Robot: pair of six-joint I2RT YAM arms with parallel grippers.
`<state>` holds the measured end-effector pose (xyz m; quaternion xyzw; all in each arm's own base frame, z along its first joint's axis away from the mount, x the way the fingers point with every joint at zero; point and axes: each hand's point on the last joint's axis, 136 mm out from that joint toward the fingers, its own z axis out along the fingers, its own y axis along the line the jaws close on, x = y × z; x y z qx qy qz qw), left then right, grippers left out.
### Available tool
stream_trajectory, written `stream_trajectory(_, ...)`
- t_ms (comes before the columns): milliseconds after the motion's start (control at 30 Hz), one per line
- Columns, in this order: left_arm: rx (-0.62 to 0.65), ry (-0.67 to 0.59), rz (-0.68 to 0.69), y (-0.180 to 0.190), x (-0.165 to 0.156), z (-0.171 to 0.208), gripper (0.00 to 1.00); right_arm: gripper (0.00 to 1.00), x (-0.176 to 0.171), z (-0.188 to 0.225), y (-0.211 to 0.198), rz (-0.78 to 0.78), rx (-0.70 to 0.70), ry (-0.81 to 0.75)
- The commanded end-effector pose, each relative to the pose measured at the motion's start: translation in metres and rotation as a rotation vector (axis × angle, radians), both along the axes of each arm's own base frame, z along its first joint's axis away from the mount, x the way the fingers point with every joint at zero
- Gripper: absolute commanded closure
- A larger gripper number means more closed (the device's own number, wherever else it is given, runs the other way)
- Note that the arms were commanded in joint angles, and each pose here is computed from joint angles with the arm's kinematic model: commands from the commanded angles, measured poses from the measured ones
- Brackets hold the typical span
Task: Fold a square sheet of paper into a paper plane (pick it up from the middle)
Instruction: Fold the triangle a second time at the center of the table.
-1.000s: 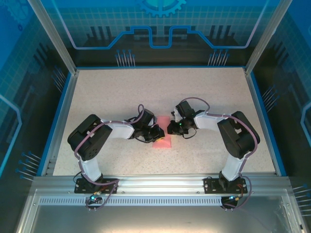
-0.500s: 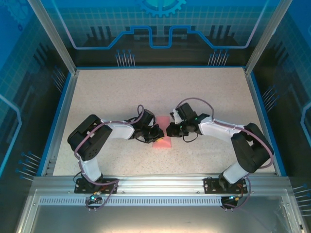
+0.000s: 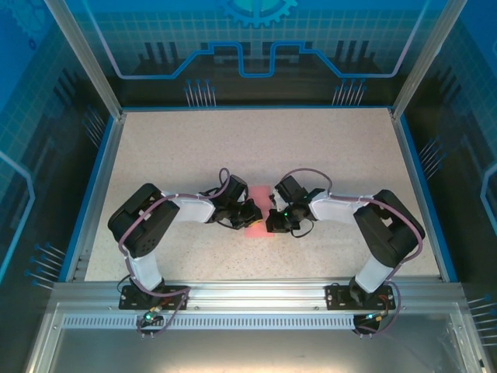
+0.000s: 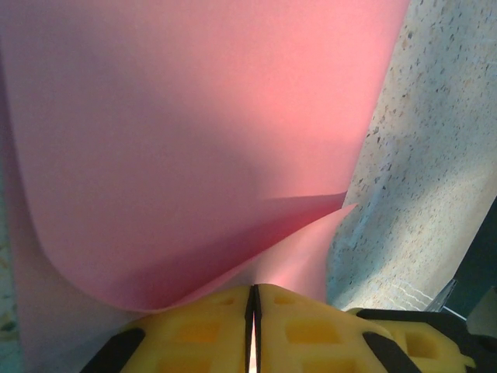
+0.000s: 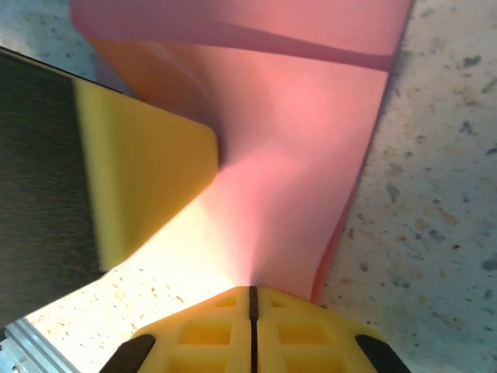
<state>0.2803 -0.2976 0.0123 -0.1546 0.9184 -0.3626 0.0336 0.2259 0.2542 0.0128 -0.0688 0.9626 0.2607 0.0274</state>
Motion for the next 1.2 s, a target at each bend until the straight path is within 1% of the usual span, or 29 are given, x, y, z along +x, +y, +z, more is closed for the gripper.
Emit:
stream_trajectory(0,0.12,0.065,0.047,0.021,-0.011,-0.024,0.86,0.92,-0.016,-0.016,-0.018,0.014,-0.107,0.042)
stream_trajectory(267,0.133,0.064,0.053,0.025,-0.012,-0.025,0.86,0.92,-0.024,-0.014,-0.037,0.017,-0.182,0.035)
stream_trajectory(467,0.13,0.06,0.05,0.024,-0.011,-0.024,0.86,0.91,-0.029,0.015,-0.019,0.066,-0.047,0.014)
stream_trajectory(567,0.132,0.06,0.048,0.025,-0.012,-0.025,0.86,0.9,-0.019,0.029,-0.007,0.067,0.007,-0.026)
stream_trajectory(667,0.13,0.06,0.048,0.024,-0.012,-0.025,0.86,0.9,-0.006,0.035,0.003,0.064,0.031,-0.058)
stream_trajectory(767,0.129,0.061,0.045,0.023,-0.012,-0.025,0.86,0.91,0.001,0.028,0.008,0.062,0.025,-0.045)
stream_trajectory(833,0.128,0.059,0.045,0.023,-0.011,-0.023,0.86,0.91,-0.001,0.018,0.008,0.064,0.017,-0.022)
stream_trajectory(1067,0.122,0.051,0.048,0.022,-0.009,-0.02,0.86,0.91,-0.019,-0.009,-0.004,0.068,-0.038,0.064)
stream_trajectory(1167,0.121,0.043,0.047,0.021,-0.008,-0.017,0.85,0.91,-0.03,-0.02,-0.018,0.07,-0.094,0.096)
